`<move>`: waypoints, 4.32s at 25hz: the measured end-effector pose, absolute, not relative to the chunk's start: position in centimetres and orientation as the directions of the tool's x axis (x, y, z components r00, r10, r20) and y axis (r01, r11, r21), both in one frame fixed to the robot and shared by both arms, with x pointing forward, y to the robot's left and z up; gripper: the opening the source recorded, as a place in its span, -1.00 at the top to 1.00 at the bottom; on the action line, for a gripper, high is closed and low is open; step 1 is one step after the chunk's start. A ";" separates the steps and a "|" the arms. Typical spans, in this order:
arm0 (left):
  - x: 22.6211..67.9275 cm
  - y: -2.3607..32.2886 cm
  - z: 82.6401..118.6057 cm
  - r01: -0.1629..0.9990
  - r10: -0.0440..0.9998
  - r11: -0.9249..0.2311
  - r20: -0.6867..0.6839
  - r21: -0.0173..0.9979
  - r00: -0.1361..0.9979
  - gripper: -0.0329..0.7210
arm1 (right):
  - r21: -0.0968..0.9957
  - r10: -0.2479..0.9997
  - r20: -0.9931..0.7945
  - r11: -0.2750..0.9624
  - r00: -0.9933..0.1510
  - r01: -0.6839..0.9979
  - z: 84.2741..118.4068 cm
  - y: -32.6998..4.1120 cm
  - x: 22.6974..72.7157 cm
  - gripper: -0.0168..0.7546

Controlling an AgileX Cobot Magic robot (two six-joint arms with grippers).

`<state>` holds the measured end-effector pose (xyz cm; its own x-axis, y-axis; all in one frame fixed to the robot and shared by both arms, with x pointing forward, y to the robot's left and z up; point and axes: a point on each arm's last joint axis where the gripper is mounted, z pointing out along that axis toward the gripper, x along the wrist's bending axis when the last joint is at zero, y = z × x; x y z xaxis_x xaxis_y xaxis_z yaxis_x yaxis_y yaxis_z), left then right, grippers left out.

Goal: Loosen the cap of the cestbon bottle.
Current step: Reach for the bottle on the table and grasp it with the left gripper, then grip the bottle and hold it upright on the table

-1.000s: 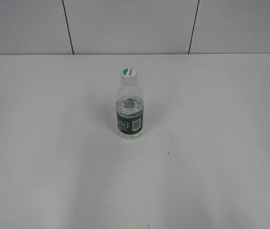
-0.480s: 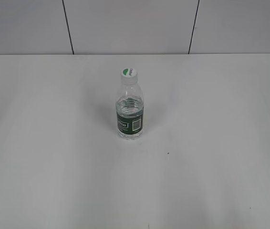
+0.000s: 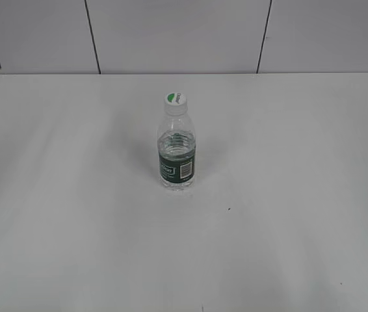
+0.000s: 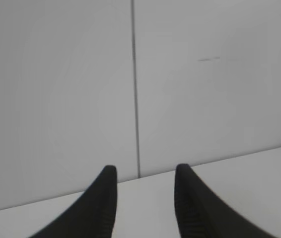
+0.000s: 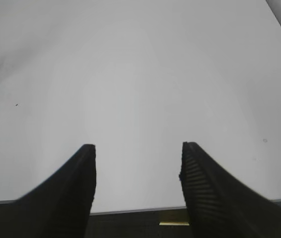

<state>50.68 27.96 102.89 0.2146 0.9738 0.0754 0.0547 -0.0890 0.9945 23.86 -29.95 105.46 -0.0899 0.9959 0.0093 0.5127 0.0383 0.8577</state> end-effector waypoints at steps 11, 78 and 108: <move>53.1 24.4 95.3 0.054 0.803 -0.078 0.030 0.996 0.596 0.26 | 0.759 0.995 0.085 -0.024 -0.061 0.651 105.4 -29.6 25.0 -0.13; 59.4 10.4 83.2 0.158 0.151 -0.257 -0.122 0.953 0.981 -0.63 | 0.729 0.990 0.136 -0.069 -0.045 0.681 105.4 -29.3 24.8 -0.13; 59.1 9.6 83.2 0.129 0.094 -0.248 -0.109 0.960 0.990 -0.17 | 0.678 0.960 0.277 -0.175 -0.028 0.714 106.1 -28.4 25.4 -0.13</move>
<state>59.09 9.63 83.23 0.9896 0.0937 -0.1089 0.1291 -0.2485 0.9600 25.39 -28.41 106.06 -0.0283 0.9604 0.2772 0.7135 -0.1749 0.6784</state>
